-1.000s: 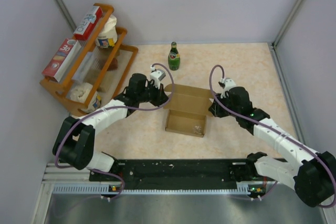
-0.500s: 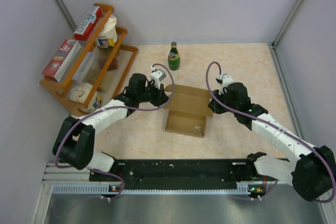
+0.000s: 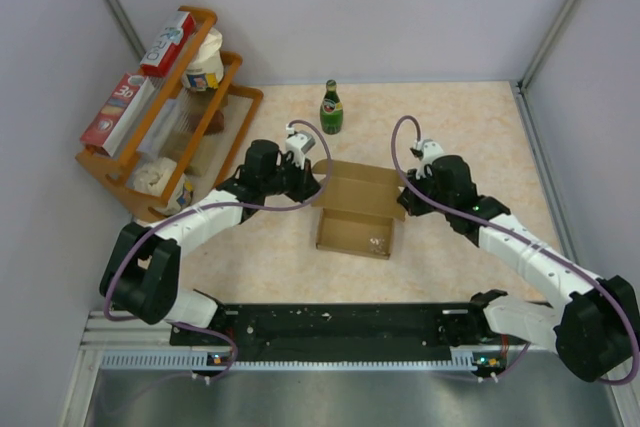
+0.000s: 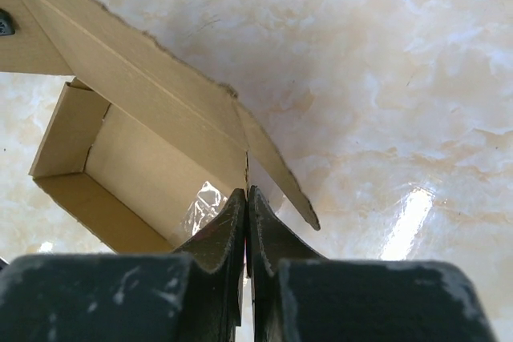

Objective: Fold the paper box

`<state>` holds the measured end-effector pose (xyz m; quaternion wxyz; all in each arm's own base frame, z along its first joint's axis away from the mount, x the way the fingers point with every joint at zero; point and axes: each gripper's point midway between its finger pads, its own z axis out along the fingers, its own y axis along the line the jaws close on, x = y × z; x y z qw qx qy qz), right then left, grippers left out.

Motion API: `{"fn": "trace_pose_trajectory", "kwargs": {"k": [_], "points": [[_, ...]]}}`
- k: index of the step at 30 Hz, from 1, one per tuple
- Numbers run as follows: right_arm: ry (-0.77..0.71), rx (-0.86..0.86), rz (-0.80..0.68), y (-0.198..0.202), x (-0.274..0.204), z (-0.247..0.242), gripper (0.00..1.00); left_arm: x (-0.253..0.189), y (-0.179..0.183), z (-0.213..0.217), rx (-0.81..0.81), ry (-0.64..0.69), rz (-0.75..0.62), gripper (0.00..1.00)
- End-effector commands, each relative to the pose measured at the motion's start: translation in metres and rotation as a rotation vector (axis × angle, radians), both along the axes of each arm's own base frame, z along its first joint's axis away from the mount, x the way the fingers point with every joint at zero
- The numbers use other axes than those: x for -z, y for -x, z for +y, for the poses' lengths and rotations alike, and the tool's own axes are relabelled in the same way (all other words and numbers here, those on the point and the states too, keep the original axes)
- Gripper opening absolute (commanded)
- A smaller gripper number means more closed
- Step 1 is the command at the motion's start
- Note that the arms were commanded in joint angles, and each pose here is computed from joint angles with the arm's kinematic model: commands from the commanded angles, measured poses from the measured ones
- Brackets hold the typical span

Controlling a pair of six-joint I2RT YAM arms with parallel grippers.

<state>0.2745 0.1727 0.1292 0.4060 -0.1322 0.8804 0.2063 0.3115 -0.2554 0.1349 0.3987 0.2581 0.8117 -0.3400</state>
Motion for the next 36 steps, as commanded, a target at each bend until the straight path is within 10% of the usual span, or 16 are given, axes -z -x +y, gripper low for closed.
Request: {"fn": "trace_pose_trajectory", "kwargs": {"k": [1,22,36], "points": [[-0.052,0.023,-0.091,-0.014,-0.039,0.007,0.00,-0.045,-0.016,-0.002,-0.074,0.071,-0.107,0.00],[-0.097,0.294,-0.257,-0.042,-0.065,0.011,0.00,-0.047,-0.009,-0.037,-0.478,0.090,-0.185,0.00],[-0.097,0.207,-0.304,-0.022,-0.047,0.026,0.00,-0.028,0.014,-0.069,-0.381,-0.030,-0.277,0.03]]}}
